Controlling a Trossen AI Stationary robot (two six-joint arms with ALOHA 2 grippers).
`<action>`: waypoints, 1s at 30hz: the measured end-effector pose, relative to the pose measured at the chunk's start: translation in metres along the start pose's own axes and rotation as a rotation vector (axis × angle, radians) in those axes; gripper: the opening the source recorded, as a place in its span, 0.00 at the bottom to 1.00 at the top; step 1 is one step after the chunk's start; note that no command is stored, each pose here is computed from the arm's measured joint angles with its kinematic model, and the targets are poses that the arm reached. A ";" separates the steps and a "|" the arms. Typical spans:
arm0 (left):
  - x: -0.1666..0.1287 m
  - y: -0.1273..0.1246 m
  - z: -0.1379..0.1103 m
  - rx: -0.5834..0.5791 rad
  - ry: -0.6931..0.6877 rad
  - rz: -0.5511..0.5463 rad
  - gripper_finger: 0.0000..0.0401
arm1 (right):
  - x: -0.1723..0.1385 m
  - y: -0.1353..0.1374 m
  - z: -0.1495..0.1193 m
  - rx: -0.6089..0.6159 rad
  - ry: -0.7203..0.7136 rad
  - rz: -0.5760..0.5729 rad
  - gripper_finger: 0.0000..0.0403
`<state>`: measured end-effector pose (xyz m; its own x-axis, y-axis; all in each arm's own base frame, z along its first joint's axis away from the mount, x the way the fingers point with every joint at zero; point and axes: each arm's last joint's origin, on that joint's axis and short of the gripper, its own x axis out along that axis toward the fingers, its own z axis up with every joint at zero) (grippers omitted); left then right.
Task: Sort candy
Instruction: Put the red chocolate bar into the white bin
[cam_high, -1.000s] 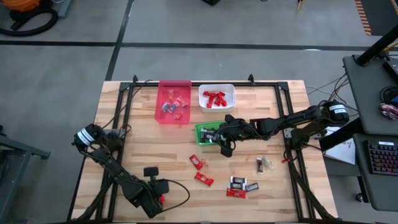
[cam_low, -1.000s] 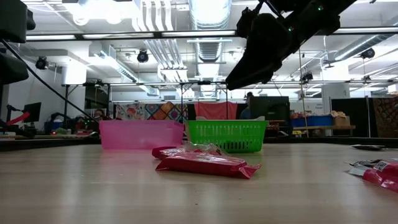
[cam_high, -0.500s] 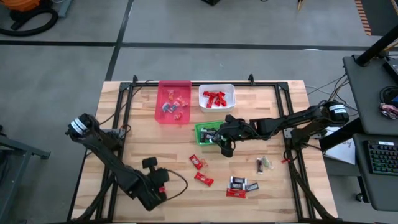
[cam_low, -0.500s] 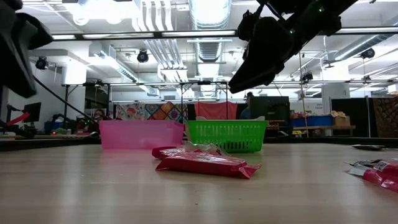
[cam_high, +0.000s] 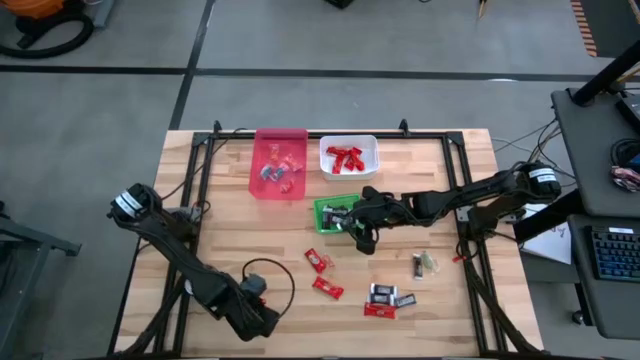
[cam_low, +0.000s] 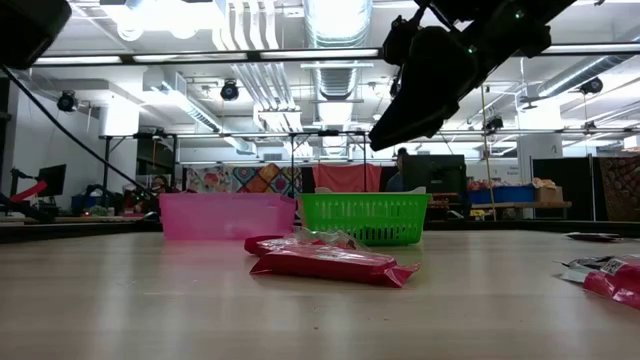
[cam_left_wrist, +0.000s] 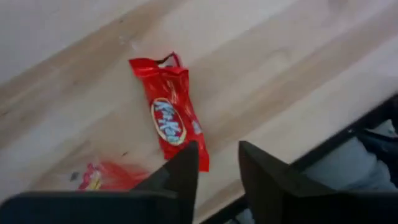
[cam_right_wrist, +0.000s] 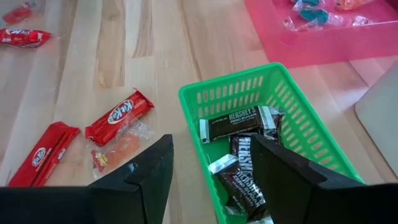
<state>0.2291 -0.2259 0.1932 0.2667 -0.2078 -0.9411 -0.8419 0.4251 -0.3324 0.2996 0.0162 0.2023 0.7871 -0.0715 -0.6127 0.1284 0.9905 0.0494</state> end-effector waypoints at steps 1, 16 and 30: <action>0.003 0.000 0.002 -0.007 -0.004 0.009 0.29 | 0.000 0.000 0.000 -0.001 0.000 0.000 0.50; 0.025 0.006 0.007 -0.032 -0.096 0.110 0.58 | 0.000 0.000 0.000 -0.007 0.005 -0.001 0.50; 0.049 0.009 0.008 -0.023 -0.145 0.175 0.43 | 0.000 0.000 0.000 -0.015 0.005 0.000 0.50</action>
<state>0.2379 -0.2254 0.1436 0.1792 -0.0027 -0.9838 -0.8911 0.4233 -0.1635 0.2994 0.0163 0.2019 0.7843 -0.0714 -0.6162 0.1195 0.9921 0.0371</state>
